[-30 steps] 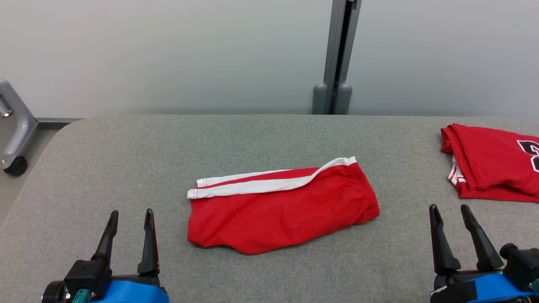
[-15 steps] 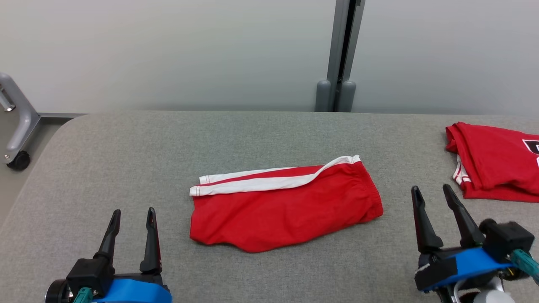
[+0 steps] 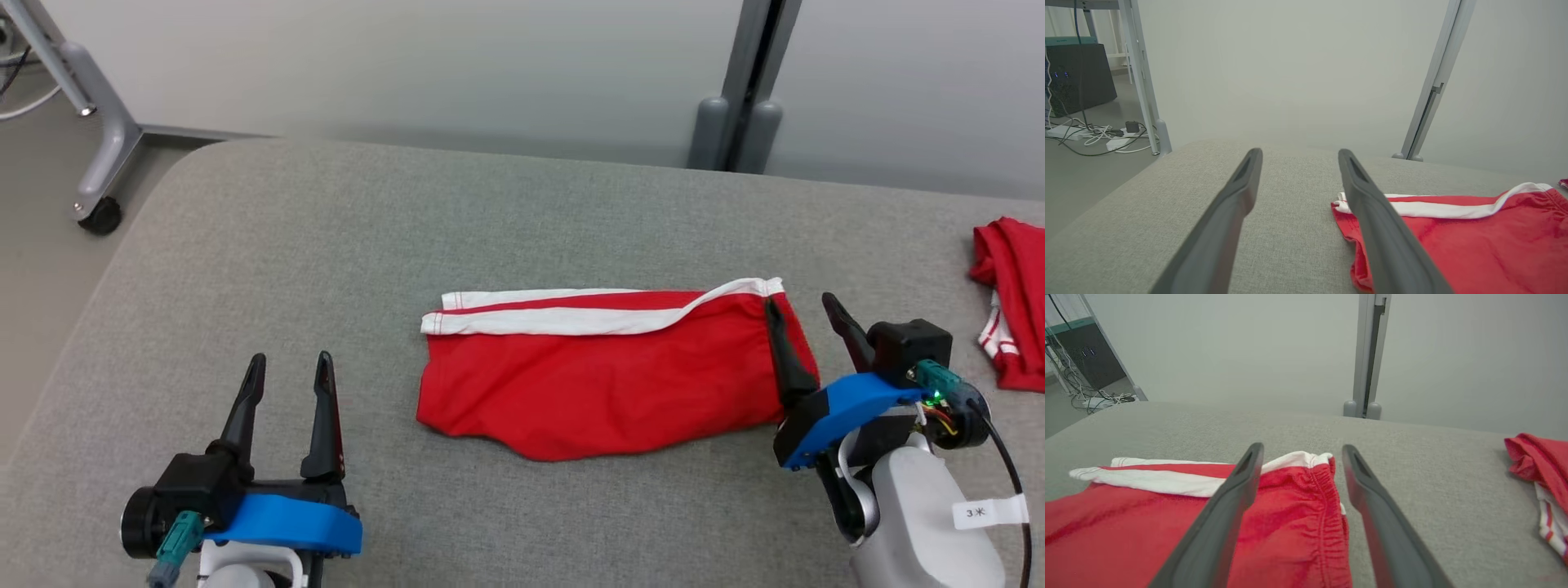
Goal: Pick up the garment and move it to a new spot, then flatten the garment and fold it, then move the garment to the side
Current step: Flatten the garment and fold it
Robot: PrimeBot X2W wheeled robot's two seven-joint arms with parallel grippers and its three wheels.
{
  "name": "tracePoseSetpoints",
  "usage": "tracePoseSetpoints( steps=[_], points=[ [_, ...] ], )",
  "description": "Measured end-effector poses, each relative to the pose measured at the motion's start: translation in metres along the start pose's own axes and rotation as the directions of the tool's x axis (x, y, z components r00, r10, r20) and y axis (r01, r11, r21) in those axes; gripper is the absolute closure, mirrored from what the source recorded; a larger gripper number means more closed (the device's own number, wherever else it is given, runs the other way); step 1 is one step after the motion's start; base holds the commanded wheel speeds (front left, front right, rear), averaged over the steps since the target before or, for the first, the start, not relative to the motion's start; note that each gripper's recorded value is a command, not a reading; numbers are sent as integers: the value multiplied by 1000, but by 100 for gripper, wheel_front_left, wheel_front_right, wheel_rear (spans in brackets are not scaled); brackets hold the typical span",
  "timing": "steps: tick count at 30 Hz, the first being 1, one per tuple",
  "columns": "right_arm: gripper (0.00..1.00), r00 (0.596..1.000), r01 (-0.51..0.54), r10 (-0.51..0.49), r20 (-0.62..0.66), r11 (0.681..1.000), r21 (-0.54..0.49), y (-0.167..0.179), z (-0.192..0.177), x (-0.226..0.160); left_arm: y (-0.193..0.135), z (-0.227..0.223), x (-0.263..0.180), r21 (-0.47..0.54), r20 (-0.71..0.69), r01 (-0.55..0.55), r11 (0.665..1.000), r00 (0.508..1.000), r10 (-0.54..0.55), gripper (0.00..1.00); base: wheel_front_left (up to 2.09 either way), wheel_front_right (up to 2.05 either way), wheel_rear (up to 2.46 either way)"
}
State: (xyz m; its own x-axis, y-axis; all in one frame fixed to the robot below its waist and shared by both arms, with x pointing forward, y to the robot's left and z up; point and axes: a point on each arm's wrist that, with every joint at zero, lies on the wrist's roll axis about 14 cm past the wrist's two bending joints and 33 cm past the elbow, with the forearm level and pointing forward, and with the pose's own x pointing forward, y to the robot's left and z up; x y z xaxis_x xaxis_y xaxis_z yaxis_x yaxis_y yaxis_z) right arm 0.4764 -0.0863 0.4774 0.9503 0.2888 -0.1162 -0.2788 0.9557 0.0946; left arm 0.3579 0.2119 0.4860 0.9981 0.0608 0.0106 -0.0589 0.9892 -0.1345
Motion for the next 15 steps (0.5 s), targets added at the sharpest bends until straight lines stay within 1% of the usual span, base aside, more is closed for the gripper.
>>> tracePoseSetpoints(
  steps=[6, 7, 11, 15],
  points=[
    [0, 989, 22, -20, -148, 1000, 10, -6, -56, 12, 12, -6, 4, 3, -19, -38, 999, 999, 38, 0, 0, 0, 0],
    [0, 981, 34, -30, -192, 999, 19, -8, -75, 8, 15, -9, 3, 2, -29, -46, 999, 999, 46, 0, 0, 0, 0],
    [0, 967, 60, -49, -250, 997, 38, -12, -99, -2, 19, -9, 3, 1, -28, -61, 998, 998, 61, 0, 0, 0, 0],
    [0, 961, 81, -60, -270, 994, 68, -14, -109, -9, 19, -10, 3, 1, -30, -61, 998, 998, 61, 0, 0, 0, 0]
  ],
)
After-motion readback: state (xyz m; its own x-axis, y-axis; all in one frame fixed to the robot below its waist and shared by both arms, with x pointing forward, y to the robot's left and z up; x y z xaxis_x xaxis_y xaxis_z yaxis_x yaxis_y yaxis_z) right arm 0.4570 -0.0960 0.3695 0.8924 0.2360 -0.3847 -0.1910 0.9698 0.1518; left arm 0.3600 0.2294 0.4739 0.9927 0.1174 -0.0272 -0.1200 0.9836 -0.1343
